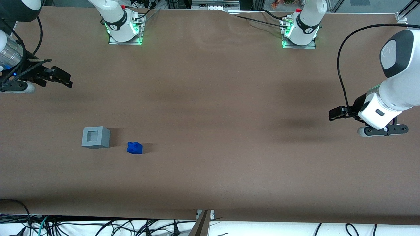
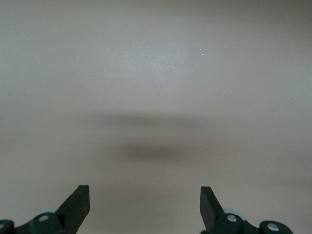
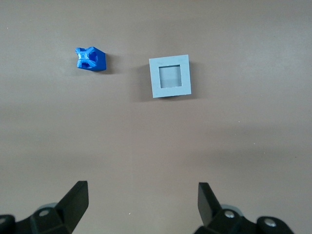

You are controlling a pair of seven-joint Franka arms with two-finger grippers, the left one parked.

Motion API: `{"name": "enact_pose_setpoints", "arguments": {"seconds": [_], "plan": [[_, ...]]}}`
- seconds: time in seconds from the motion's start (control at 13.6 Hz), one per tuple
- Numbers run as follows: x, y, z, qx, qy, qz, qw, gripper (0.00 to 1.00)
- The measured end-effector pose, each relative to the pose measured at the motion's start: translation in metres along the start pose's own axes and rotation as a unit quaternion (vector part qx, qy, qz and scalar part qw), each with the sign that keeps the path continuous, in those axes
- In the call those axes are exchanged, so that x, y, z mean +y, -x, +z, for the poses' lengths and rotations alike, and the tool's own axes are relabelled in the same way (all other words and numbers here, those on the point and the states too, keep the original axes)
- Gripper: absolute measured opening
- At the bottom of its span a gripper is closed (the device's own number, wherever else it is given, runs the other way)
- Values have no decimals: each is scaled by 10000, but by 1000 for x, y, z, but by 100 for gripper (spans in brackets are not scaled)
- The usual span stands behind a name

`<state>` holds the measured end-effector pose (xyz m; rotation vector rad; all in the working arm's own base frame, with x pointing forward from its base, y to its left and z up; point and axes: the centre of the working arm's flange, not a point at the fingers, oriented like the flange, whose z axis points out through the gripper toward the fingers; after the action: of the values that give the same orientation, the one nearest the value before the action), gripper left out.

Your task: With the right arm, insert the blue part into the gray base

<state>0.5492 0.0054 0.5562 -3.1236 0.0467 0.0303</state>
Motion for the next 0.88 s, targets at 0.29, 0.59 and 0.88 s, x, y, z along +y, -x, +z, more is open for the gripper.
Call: {"name": "enact_pose_setpoints", "arguments": {"seconds": [0.29, 0.59, 0.88], "plan": [[0, 0, 0, -2, 0, -1, 10000, 100], [-1, 0, 0, 2, 0, -11, 10000, 100], [-2, 0, 0, 2, 1, -22, 10000, 100]]}}
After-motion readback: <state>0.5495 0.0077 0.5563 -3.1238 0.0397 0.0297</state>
